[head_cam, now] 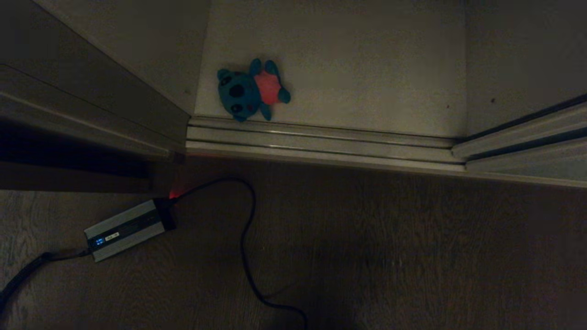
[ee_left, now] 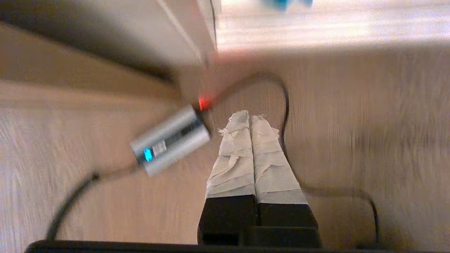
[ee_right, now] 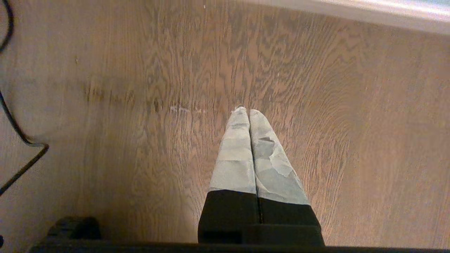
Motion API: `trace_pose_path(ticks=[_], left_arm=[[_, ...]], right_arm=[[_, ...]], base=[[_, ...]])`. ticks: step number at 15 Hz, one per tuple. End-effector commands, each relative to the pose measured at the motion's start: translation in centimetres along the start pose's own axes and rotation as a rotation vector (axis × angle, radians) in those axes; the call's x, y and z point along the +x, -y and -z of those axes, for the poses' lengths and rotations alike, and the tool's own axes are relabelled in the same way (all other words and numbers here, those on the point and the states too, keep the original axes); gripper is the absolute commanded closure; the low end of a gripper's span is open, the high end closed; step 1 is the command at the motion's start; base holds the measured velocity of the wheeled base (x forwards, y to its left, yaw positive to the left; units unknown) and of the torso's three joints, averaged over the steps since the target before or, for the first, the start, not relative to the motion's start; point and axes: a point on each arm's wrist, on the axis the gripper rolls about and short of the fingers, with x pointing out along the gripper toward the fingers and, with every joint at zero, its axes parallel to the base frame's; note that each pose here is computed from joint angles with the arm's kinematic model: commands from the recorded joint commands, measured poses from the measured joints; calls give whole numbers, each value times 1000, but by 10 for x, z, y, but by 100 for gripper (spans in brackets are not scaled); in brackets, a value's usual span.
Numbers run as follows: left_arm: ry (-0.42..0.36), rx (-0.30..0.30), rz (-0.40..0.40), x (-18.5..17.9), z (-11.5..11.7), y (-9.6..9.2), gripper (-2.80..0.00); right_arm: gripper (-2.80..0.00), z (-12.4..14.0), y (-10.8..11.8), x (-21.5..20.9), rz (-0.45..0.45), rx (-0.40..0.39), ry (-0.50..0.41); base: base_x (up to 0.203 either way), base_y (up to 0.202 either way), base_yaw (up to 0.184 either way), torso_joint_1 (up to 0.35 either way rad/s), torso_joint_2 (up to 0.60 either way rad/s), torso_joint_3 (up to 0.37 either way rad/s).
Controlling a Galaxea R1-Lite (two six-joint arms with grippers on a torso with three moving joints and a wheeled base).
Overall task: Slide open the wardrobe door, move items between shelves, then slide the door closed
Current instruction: Place the pink doll on the lower shelf
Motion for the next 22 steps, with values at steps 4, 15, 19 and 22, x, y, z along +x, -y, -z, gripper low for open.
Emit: trace_pose_path(ticks=[4, 15, 19, 22], left_arm=[[55, 10, 10, 19, -31, -7, 0], [118, 68, 148, 113, -98, -18, 0], [117, 40, 199, 143, -107, -14, 0], [136, 26, 245, 164, -120, -9, 0]], right_arm=[[0, 1, 0, 0, 1, 0, -4], [0, 1, 0, 0, 1, 0, -4], [0, 1, 0, 0, 1, 0, -4], [0, 1, 0, 0, 1, 0, -4]], base=[[0, 0, 0, -1, -2, 198], [0, 0, 0, 0, 2, 202], [0, 0, 0, 4, 4, 203], [0, 0, 0, 3, 1, 202]])
